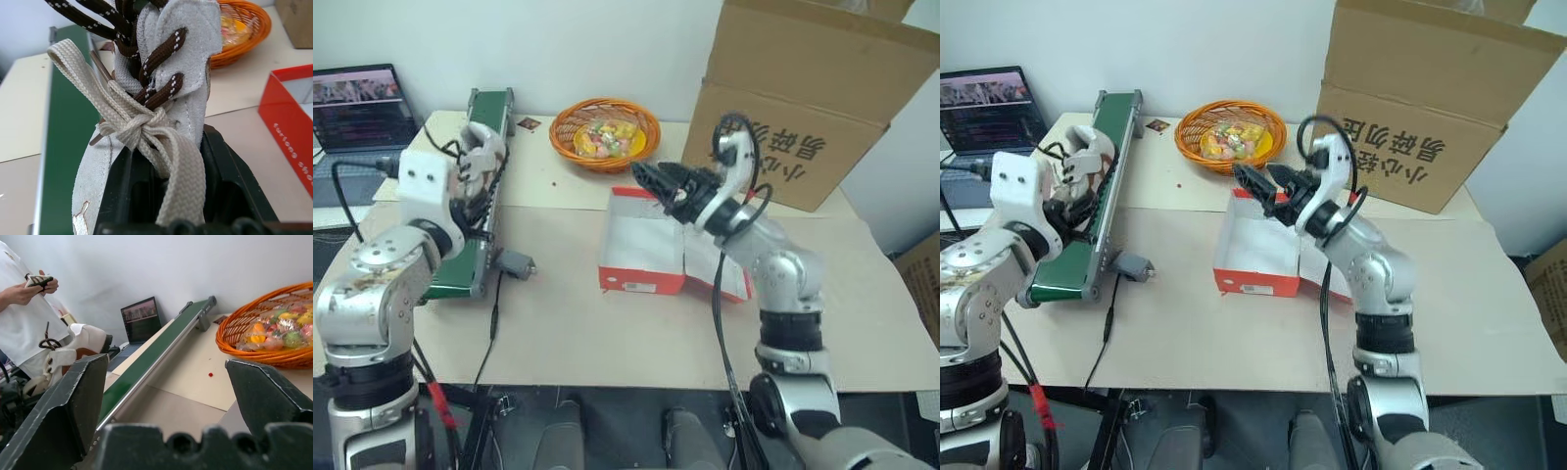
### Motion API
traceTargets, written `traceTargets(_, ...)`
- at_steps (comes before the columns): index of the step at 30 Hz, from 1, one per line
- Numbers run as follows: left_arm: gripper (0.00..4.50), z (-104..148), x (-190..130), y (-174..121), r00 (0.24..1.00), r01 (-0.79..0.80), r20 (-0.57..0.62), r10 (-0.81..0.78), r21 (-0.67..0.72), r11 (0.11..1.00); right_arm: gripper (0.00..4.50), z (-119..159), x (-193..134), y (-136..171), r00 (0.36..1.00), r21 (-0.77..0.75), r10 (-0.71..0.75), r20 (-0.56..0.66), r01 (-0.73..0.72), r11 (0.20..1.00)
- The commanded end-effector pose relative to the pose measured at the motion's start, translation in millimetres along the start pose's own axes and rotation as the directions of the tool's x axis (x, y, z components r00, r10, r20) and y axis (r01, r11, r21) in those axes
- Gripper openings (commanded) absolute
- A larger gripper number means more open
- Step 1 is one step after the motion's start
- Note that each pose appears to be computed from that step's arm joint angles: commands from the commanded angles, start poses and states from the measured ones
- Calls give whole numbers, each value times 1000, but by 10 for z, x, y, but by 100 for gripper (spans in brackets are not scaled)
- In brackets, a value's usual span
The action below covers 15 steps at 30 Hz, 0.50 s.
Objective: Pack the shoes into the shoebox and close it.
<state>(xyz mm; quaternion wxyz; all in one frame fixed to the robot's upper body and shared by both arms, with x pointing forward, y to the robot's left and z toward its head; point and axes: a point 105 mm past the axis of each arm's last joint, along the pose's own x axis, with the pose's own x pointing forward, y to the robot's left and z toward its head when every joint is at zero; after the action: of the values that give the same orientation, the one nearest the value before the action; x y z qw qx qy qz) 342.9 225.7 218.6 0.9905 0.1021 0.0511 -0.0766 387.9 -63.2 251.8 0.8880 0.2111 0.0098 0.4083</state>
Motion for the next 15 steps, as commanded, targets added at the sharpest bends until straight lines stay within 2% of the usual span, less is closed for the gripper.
traceTargets(1, 101, 95, 91, -245, 996, 80, 46, -81, 13, 997, 450, -246, 172, 21, 977, 227, 45, -210, 4, 974)
traceTargets(3, 101, 73, 146, -332, 993, 107, 43, -107, 1, 994, 450, -360, 235, 55, 956, 317, 68, -285, 27, 948)
traceTargets(6, 101, 57, 211, -461, 987, 153, 44, -153, 1, 988, 450, -452, 340, 259, 931, 378, 152, -333, -17, 926)
traceTargets(11, 101, 52, 297, -690, 971, 232, 64, -230, -29, 972, 450, -574, 518, 443, 915, 424, 199, -350, -35, 905)
traceTargets(13, 101, 88, 304, -856, 948, 311, 129, -291, -179, 933, 450, -552, 568, 472, 921, 430, 206, -331, -47, 902)
traceTargets(15, 101, 126, 264, -1074, 904, 422, 203, -375, -293, 858, 450, -496, 614, 512, 929, 442, 219, -299, -69, 894)
